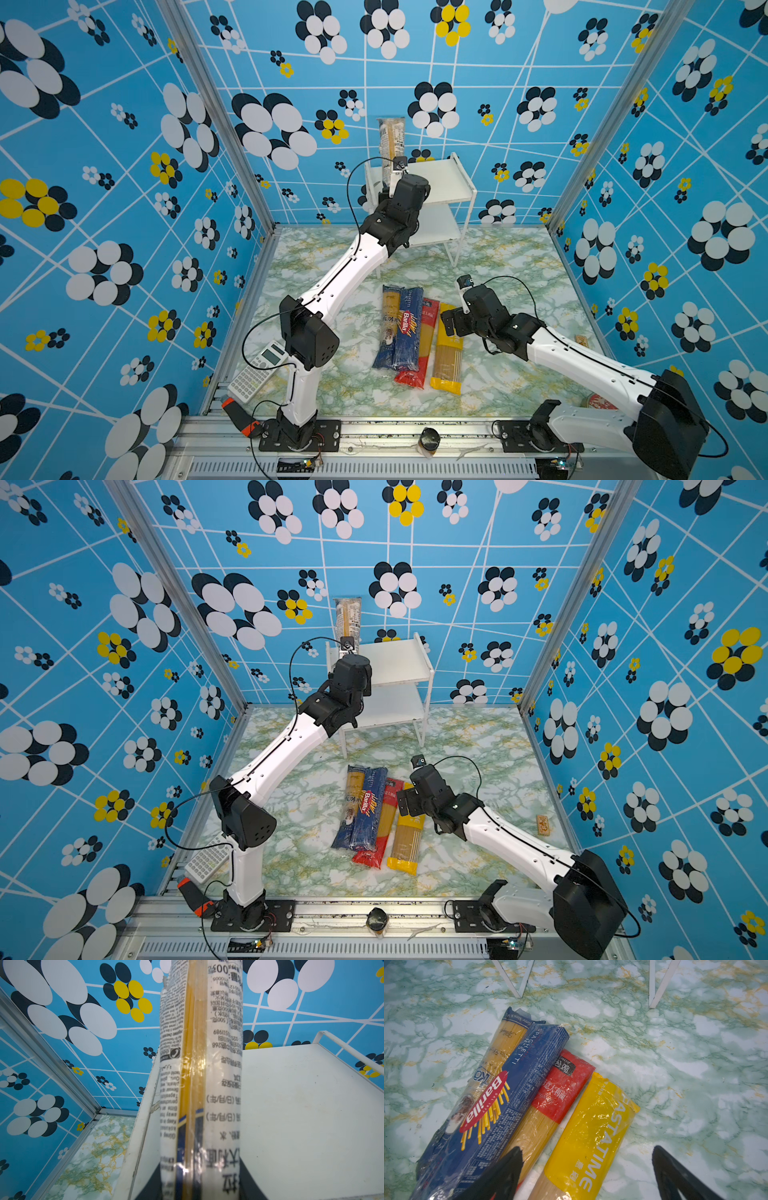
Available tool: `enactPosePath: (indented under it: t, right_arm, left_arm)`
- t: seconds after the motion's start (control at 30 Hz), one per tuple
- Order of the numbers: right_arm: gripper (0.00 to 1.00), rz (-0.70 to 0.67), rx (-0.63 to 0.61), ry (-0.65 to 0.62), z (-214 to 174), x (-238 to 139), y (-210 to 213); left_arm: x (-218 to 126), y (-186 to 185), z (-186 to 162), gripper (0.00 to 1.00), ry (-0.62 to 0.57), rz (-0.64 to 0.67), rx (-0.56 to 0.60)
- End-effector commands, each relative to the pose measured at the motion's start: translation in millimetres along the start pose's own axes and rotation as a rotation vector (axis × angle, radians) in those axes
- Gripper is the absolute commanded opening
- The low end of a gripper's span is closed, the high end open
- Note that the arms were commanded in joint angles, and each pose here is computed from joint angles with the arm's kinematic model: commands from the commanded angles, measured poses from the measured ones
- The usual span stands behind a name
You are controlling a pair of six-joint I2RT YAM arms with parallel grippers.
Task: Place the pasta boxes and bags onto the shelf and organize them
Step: 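Lower the clear spaghetti bag onto the top shelf tier with the left gripper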
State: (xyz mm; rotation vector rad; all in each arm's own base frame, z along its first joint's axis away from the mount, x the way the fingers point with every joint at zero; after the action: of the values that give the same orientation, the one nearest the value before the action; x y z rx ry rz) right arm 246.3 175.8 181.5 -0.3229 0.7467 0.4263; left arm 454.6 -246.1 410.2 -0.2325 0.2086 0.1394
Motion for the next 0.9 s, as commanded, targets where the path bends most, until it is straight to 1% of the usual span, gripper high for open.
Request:
enactPosePath:
  t: [0.0,0.07,0.13,0.3,0.5,0.6,0.63,0.67,0.87]
  right_arm:
    - [0.99,-0.014,0.005,0.010,-5.0,-5.6,-1.5]
    - [0.99,-0.012,0.006,0.004,-4.9,-6.7,-1.6]
    - [0.99,-0.012,0.009,0.002,-5.2,-7.9,-1.8]
    - [0.99,-0.011,0.009,0.003,-6.7,-7.8,-1.6]
    - [0.99,-0.014,0.007,0.008,-6.6,-10.2,-2.6]
    - [0.99,0.000,0.006,0.012,-7.8,-13.0,-1.9]
    - [0.99,0.009,0.005,0.013,-6.3,-15.1,-1.0]
    - [0.99,0.018,0.005,0.018,-5.9,-16.2,-0.2]
    - [0.99,0.082,0.005,0.038,-3.3,-25.1,5.0]
  left_arm:
    - [-8.4,0.8,39.6,0.27,-0.151,-0.003,-0.122]
    - [-7.8,1.0,38.1,0.31,-0.148,0.000,-0.119]
    - [-7.3,1.2,37.0,0.32,-0.148,0.003,-0.118]
    - [-7.7,1.8,36.3,0.38,-0.146,0.002,-0.122]
    - [-6.5,3.5,33.3,0.42,-0.149,0.016,-0.106]
    - [-3.7,3.8,30.9,0.42,-0.152,0.025,-0.096]
    - [-2.7,3.5,29.3,0.47,-0.148,0.025,-0.088]
    - [-2.9,3.5,29.2,0.50,-0.146,0.025,-0.083]
    - [-1.7,3.8,22.7,0.62,-0.121,0.029,-0.053]
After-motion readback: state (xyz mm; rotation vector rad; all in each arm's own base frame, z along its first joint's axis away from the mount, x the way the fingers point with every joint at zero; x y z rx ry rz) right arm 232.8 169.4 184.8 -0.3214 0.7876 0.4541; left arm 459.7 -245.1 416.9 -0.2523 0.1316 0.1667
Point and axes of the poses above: each gripper's point midway between its finger pads, its own x axis out along the fingers, its own y axis along the line the jaws close on, z = x × y, the point moved 6 cm from there along -x, back along the fingers, and after that the axes turned 14 degrees about -x, right-handed, at the moved point
